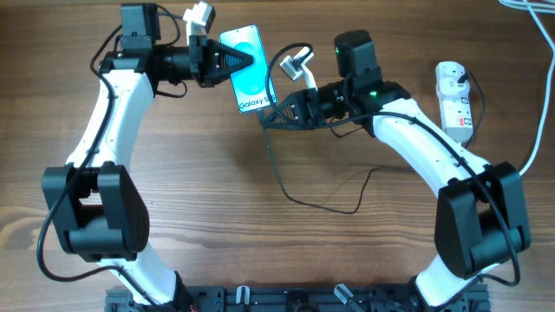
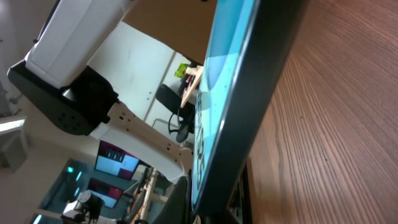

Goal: Plug charger to phone and switch on socket

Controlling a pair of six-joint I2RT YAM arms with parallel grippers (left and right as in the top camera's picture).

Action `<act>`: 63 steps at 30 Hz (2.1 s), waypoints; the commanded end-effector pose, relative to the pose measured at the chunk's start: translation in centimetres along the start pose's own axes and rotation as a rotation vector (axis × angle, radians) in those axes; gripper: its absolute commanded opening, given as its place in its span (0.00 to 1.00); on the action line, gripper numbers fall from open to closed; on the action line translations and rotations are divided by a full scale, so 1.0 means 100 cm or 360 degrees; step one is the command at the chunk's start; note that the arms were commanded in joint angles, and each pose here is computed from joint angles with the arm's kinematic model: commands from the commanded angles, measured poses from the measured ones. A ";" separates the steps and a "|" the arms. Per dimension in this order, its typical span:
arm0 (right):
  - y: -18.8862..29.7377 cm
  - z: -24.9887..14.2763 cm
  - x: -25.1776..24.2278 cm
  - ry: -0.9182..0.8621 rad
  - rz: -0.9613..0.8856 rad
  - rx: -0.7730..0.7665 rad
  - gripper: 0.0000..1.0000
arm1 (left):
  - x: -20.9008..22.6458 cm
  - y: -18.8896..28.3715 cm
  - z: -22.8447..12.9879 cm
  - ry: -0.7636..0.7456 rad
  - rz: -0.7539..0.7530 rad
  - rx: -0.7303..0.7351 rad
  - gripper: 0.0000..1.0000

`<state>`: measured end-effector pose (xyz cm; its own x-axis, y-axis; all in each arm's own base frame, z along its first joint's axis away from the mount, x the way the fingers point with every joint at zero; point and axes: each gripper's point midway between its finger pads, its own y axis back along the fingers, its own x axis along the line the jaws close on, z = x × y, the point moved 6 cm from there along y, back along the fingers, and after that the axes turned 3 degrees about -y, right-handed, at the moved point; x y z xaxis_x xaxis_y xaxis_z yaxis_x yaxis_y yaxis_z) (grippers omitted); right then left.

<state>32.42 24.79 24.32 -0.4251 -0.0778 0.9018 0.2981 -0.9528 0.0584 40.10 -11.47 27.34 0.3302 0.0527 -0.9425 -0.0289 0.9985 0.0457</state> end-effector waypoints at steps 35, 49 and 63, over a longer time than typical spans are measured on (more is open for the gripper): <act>0.046 0.013 -0.032 -0.0150 -0.0550 -0.0299 0.95 | 0.092 0.007 -0.041 0.0378 0.0862 0.0074 0.04; 0.050 -0.003 -0.050 -0.0296 -0.0791 -0.0283 0.98 | 0.187 0.002 -0.061 0.0527 0.1248 0.0221 0.04; 0.051 -0.004 -0.052 -0.0313 -0.0815 -0.0284 0.98 | 0.210 -0.006 -0.069 0.0607 0.1343 0.0254 0.08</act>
<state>35.79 20.00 18.59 -0.2550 0.4469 0.8575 -0.0426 -0.8911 0.4517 40.69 -11.07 6.42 -0.0630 0.7689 -0.6363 0.0027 0.6377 0.7703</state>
